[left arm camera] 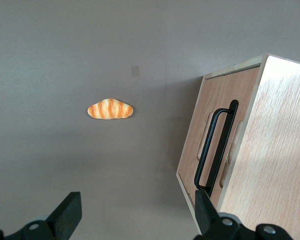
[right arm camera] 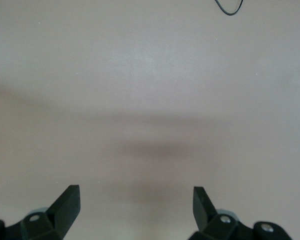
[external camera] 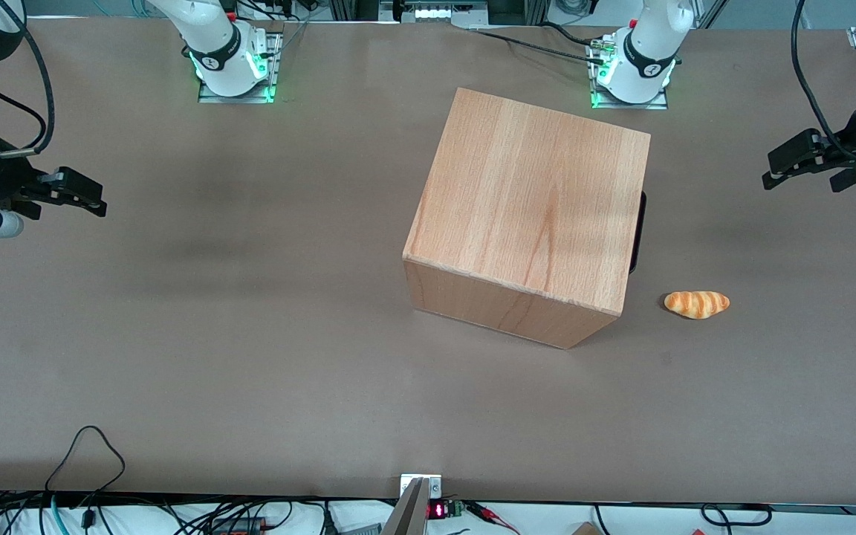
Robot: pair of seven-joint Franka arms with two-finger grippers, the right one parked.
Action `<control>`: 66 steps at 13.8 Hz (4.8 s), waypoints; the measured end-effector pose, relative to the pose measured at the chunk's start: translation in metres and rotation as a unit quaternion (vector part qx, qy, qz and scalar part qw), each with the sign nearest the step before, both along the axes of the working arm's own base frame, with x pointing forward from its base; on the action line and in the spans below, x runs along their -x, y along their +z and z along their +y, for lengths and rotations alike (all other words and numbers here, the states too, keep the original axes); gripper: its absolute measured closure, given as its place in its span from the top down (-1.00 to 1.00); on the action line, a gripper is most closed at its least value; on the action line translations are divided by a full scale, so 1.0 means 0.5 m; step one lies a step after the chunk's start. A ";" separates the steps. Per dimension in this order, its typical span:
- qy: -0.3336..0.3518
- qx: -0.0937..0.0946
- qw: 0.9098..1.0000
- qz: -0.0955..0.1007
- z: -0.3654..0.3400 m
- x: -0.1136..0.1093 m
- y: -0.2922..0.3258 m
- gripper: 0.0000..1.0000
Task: Open top drawer with left arm
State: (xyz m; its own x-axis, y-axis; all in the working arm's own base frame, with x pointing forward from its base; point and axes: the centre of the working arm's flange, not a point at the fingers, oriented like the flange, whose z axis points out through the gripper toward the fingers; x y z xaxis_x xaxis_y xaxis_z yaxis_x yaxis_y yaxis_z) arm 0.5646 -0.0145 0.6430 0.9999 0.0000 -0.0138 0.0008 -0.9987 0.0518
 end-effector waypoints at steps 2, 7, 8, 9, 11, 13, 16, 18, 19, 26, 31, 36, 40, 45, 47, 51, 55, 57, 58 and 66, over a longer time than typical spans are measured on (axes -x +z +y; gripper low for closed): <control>0.000 0.000 1.000 0.000 0.000 0.000 0.000 1.00; -0.004 0.000 1.000 0.007 -0.010 -0.007 -0.015 1.00; -0.006 0.000 1.000 0.012 -0.012 -0.014 -0.028 1.00; -0.007 0.000 1.000 0.018 -0.015 -0.020 -0.041 1.00; -0.009 0.000 0.999 0.037 -0.021 -0.036 -0.079 1.00; -0.012 0.000 0.998 0.066 -0.027 -0.055 -0.137 1.00; -0.018 0.000 0.995 0.097 -0.039 -0.077 -0.203 1.00; -0.023 0.001 0.994 0.111 -0.049 -0.083 -0.230 1.00; -0.034 0.002 0.992 0.122 -0.054 -0.086 -0.248 1.00; -0.101 0.050 0.978 0.176 -0.083 -0.116 -0.387 1.00; -0.123 0.052 0.971 0.198 -0.137 -0.113 -0.426 1.00; -0.136 0.050 0.965 0.218 -0.157 -0.114 -0.467 1.00; -0.139 0.052 0.961 0.235 -0.160 -0.116 -0.505 1.00; -0.142 0.057 0.958 0.244 -0.166 -0.117 -0.529 1.00; -0.141 0.057 0.957 0.245 -0.166 -0.117 -0.530 1.00; -0.137 0.064 0.957 0.247 -0.161 -0.118 -0.535 1.00; -0.135 0.064 0.959 0.242 -0.158 -0.132 -0.534 1.00; -0.128 0.062 0.962 0.234 -0.148 -0.144 -0.532 1.00; -0.121 0.061 0.964 0.229 -0.136 -0.151 -0.532 1.00; -0.070 0.054 0.973 0.214 -0.009 -0.170 -0.527 1.00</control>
State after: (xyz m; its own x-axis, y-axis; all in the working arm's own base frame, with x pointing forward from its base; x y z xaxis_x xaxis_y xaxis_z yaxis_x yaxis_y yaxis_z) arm 0.6497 -0.0190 0.3793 0.8931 -0.1596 -0.4205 -0.0895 -0.9793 0.1817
